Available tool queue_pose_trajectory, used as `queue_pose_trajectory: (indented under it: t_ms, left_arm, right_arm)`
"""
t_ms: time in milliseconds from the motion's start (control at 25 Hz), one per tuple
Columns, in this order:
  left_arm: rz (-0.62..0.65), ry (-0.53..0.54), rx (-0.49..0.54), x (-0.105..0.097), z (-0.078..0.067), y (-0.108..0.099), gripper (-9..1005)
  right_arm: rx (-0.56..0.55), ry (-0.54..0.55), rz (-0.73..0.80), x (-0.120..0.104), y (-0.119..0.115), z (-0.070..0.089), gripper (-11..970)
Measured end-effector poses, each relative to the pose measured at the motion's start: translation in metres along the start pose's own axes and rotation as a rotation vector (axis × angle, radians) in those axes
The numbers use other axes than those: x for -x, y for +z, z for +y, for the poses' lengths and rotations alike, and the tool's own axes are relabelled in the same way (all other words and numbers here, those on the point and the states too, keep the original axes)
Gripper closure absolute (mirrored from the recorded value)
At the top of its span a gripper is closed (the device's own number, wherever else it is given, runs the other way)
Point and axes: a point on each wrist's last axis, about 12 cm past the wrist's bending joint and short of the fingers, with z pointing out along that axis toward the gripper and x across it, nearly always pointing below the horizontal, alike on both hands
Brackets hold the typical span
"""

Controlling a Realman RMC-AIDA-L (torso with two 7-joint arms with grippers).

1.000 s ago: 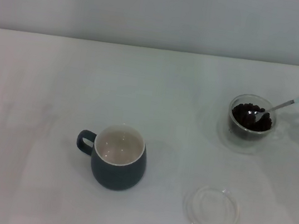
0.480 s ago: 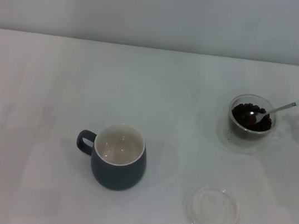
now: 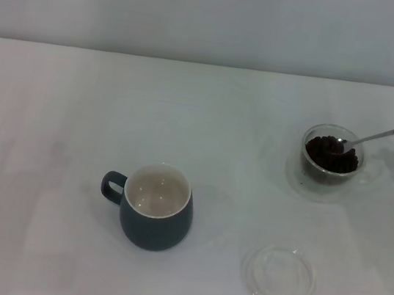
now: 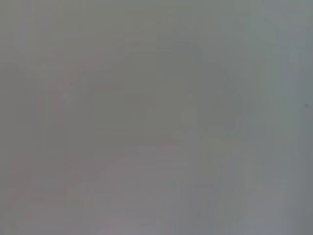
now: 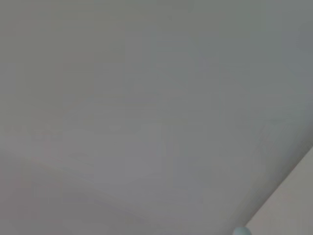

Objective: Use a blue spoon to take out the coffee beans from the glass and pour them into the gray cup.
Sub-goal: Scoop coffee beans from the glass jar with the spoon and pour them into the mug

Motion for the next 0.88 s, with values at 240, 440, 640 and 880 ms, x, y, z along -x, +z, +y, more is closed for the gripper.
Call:
queue_pose_trajectory:
  t_ms: [240, 440, 640, 880]
  left_arm:
    - [0.001, 0.001, 0.000, 0.000, 0.000, -0.001, 123]
    - [0.001, 0.002, 0.000, 0.000, 0.000, 0.000, 123]
    - [0.007, 0.002, 0.000, -0.001, 0.000, 0.000, 124]
    - [0.010, 0.002, 0.002, -0.001, 0.001, -0.001, 124]
  right_arm:
    - [0.007, 0.032, 0.002, 0.001, -0.003, 0.000, 818]
    - [0.014, 0.050, 0.016, 0.000, -0.002, 0.001, 818]
    - [0.057, 0.049, 0.052, -0.002, 0.003, 0.008, 818]
    - [0.099, 0.040, 0.143, -0.011, 0.017, 0.020, 818]
